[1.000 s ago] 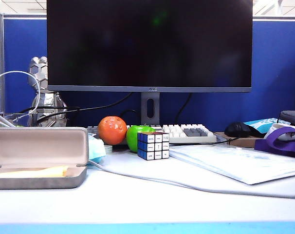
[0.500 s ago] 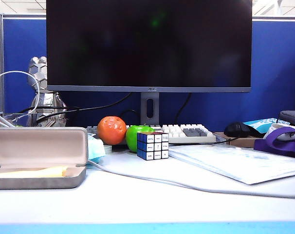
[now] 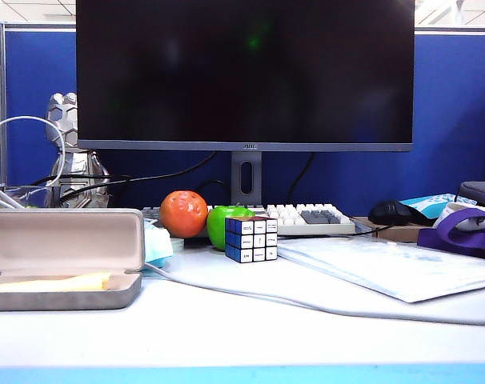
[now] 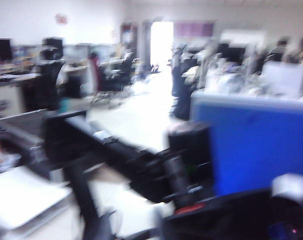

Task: Pick up the glasses, fold the temples of the glasses, place the glasses into the glasses case, and finally close the glasses case.

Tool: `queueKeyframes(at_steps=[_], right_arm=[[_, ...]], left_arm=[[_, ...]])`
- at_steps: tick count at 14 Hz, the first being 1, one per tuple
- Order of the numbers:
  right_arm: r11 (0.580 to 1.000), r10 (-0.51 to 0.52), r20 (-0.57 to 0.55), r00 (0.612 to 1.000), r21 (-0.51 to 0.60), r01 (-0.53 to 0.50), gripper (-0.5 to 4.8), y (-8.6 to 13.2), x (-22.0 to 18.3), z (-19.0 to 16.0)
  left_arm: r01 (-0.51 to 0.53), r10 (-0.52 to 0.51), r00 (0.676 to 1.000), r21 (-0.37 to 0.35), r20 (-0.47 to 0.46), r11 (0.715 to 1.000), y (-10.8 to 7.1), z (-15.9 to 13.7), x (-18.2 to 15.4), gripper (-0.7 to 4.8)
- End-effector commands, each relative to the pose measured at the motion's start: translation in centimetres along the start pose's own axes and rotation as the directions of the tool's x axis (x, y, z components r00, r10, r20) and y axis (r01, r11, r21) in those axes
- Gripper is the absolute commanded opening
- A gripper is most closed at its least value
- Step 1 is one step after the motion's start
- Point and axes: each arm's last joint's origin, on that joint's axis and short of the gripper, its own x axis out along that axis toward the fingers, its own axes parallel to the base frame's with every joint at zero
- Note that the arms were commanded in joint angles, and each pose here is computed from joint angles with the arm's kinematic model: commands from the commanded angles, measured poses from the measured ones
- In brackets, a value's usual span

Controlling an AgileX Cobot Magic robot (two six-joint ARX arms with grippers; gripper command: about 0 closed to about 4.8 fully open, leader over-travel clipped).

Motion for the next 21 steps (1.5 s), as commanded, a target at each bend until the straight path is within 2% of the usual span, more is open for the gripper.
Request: queueKeyframes(at_steps=[1,4,5,6,7,11,14,18,21], right_arm=[[0.995,-0.015,0.042,0.999,-0.096,0.019,2.52,0.3,0.0,0.9],[0.976,-0.048,0.097,0.994,-0.208,0.067,2.52,0.8,-0.4,2.1],[0.96,-0.111,0.15,0.982,-0.239,0.145,1.83,0.8,-0.4,2.5],[0.954,-0.153,0.172,0.973,-0.233,0.191,0.71,0.6,-0.4,2.6],[0.962,-0.135,0.158,0.978,-0.217,0.167,-0.01,0.2,0.0,2.1],[0.993,-0.044,0.078,0.996,-0.11,0.052,-0.01,-0.1,1.2,0.7],[0.999,0.015,0.036,0.999,-0.032,-0.014,-0.01,-0.3,2.1,-0.4],[0.998,0.014,-0.012,1.0,0.067,-0.013,-0.01,-0.8,2.5,-1.7],[0.996,0.015,-0.026,1.0,0.086,-0.013,-0.01,-0.8,2.4,-2.1]], left_arm=[[0.025,-0.025,1.0,0.036,-0.014,0.999,-0.5,0.0,0.0,-0.05],[0.028,-0.027,0.999,0.036,-0.023,0.999,-0.5,0.0,0.0,-0.05],[0.036,-0.033,0.998,0.044,-0.055,0.998,-0.6,-0.1,0.0,-0.05],[0.049,-0.043,0.994,0.063,-0.102,0.997,-0.6,-0.3,0.0,-0.05],[0.067,-0.052,0.987,0.096,-0.152,0.993,-0.6,-0.4,-0.1,-0.05],[0.069,-0.052,0.987,0.111,-0.152,0.991,-0.6,-0.4,0.0,-0.05],[0.067,-0.053,0.987,0.086,-0.153,0.994,-0.6,-0.4,-0.1,-0.05],[0.085,-0.069,0.986,0.1,-0.152,0.991,-1.0,-0.4,-0.1,-0.05],[0.099,-0.084,0.986,0.103,-0.143,0.99,-1.3,-0.3,-0.1,-0.05]])
